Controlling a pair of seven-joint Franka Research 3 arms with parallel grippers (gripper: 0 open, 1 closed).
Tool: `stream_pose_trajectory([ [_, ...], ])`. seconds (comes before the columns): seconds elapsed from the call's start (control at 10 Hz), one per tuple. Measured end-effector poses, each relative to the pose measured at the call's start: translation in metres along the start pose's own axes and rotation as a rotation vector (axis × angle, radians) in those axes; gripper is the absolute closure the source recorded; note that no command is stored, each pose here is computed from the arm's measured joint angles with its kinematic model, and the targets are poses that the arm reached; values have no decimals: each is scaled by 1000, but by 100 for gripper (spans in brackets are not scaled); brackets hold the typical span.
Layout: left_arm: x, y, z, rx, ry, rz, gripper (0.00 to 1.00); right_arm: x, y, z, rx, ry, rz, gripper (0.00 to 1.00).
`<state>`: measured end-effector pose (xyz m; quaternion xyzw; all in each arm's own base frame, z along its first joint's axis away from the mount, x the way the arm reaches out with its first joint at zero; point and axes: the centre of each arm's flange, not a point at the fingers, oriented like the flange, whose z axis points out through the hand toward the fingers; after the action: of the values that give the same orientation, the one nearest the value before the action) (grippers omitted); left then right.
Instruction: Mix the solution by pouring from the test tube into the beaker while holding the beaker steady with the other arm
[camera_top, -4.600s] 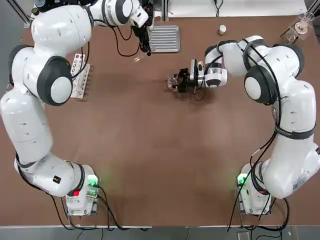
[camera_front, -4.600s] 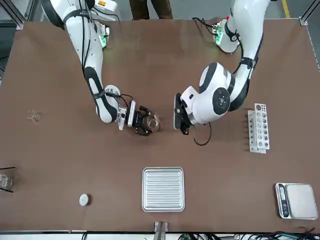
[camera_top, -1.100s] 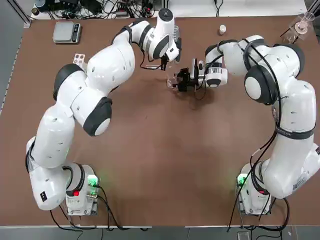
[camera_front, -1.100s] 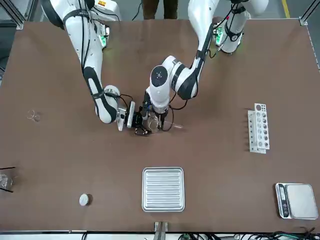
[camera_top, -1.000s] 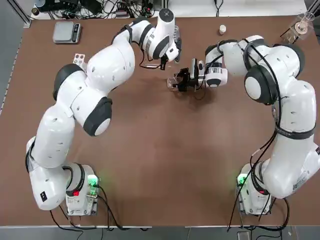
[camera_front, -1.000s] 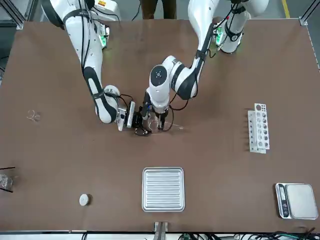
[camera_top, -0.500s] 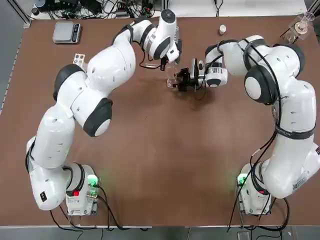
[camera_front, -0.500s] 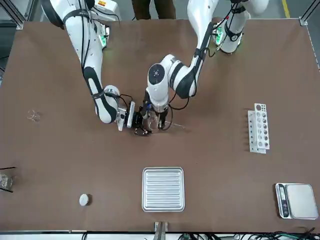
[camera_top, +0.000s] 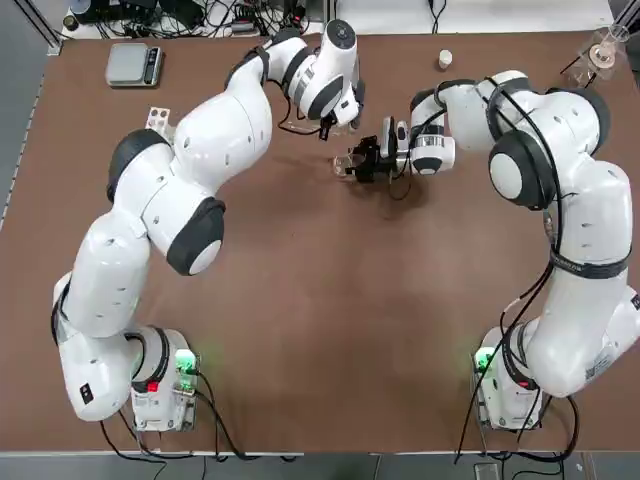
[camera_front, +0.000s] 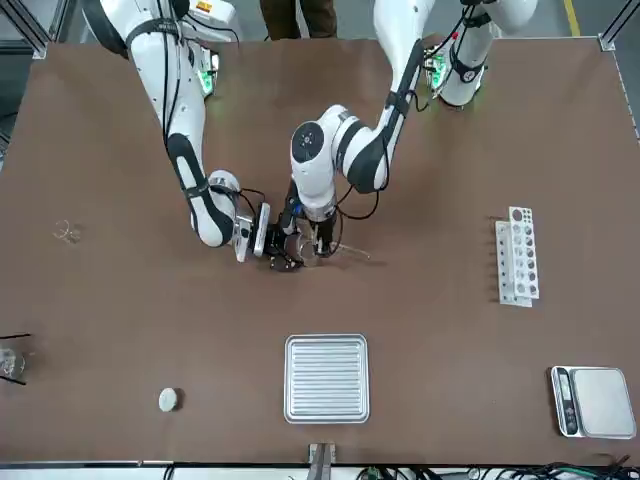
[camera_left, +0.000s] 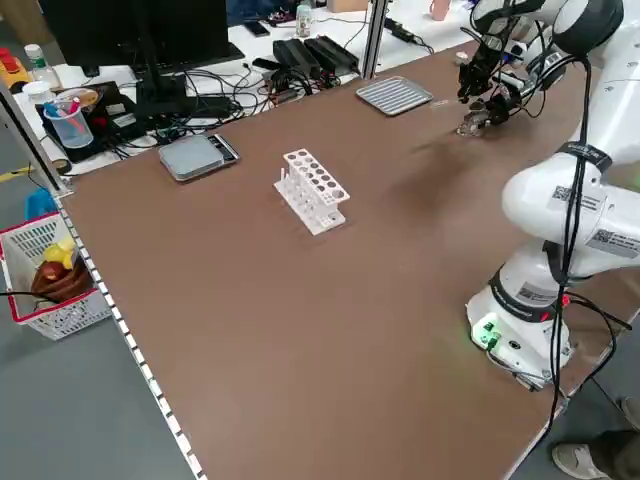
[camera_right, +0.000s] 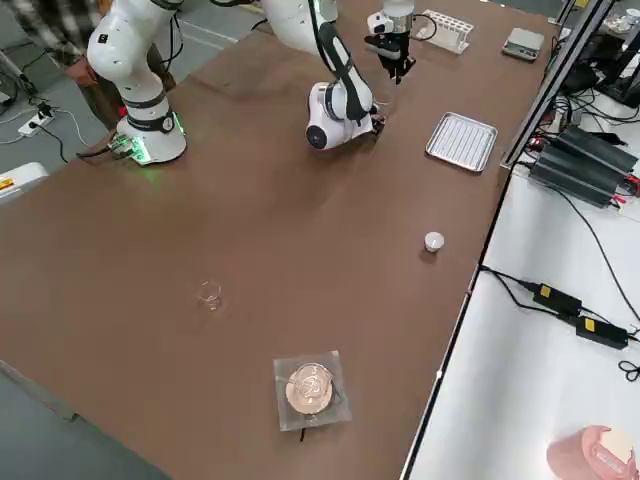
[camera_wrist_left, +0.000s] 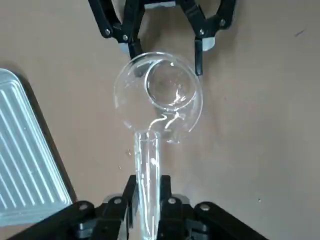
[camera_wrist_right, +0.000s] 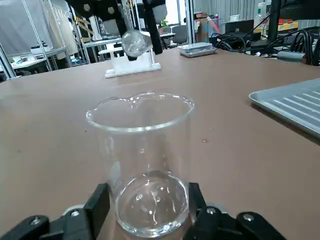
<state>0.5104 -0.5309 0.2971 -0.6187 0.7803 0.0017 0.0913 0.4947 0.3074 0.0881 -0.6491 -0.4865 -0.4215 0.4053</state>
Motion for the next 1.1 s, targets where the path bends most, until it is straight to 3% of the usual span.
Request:
stream_pose_trajectory([
  [0.2, -1, 0, 3, 6, -22, 8, 79, 0, 0, 0, 0, 0, 1, 37],
  [0.4, -1, 1, 6, 10, -39, 1, 79, 0, 0, 0, 0, 0, 2, 52],
  [1.1, 4, 7, 11, 8, -75, 13, 79, 0, 0, 0, 0, -1, 3, 52],
])
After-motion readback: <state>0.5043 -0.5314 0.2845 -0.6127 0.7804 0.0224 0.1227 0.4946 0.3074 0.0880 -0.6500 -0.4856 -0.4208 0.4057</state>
